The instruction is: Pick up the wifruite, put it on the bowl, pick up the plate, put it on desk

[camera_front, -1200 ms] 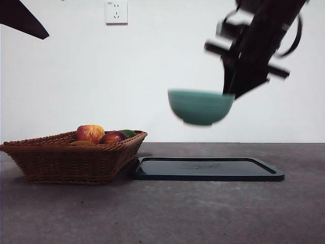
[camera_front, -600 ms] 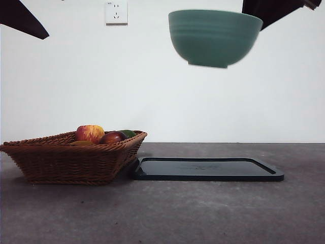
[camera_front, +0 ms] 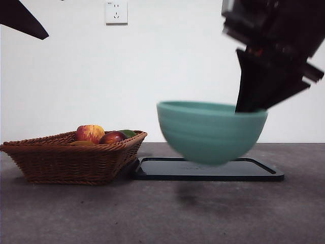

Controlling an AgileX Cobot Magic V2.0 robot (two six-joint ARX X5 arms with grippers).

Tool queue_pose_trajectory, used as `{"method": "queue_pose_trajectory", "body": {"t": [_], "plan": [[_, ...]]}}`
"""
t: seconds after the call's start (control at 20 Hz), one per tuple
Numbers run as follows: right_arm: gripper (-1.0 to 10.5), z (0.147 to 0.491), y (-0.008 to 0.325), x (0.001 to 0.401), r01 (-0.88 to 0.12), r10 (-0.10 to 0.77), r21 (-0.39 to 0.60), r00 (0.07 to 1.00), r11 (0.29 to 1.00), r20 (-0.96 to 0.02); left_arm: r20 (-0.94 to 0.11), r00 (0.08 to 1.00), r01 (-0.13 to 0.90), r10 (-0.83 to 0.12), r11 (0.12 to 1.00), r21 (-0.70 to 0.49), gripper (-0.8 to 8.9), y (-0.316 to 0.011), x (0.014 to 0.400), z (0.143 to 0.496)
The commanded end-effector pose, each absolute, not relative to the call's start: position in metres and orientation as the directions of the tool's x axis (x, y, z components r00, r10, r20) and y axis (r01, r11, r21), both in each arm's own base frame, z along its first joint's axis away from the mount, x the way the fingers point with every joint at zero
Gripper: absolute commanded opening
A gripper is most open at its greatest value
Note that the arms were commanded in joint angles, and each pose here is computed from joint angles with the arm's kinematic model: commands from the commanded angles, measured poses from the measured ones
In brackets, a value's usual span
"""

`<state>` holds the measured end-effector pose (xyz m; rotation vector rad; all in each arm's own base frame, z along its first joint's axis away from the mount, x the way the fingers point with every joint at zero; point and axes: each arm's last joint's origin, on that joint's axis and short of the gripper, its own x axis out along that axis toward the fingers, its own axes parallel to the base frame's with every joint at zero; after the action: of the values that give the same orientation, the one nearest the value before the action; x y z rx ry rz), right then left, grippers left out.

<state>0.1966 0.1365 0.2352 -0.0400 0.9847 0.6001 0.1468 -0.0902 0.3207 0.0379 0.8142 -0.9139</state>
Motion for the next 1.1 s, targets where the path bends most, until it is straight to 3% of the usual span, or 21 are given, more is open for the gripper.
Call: {"method": "queue_pose_trajectory", "body": {"t": [0.05,0.45,0.75,0.9,1.1], "plan": [[0.1,0.224,0.143,0.202,-0.477,0.446,0.241,0.382,0.845,-0.809,-0.629,0.343,0.734,-0.698,0.616,-0.284,3.44,-0.092,0.147,0.326],[0.1,0.193,0.155,0.218,-0.467,0.408,0.232,0.321,0.853,-0.855,-0.629,0.342,0.734,-0.698,0.616,-0.285,3.44,-0.092,0.147,0.326],[0.2,0.189,0.156,0.219,-0.464,0.401,0.23,0.313,0.856,-0.861,-0.629,0.342,0.734,-0.698,0.616,-0.285,3.44,-0.092,0.147,0.326],[2.0,0.189,0.156,0.219,-0.46,0.402,0.233,0.313,0.857,-0.861,-0.629,0.342,0.734,-0.698,0.616,-0.285,3.44,-0.092,0.147,0.326],[2.2,0.19,0.156,0.219,-0.448,0.404,0.24,0.316,0.861,-0.859,-0.629,0.342,0.734,-0.698,0.616,-0.285,3.44,-0.092,0.147,0.326]]}}
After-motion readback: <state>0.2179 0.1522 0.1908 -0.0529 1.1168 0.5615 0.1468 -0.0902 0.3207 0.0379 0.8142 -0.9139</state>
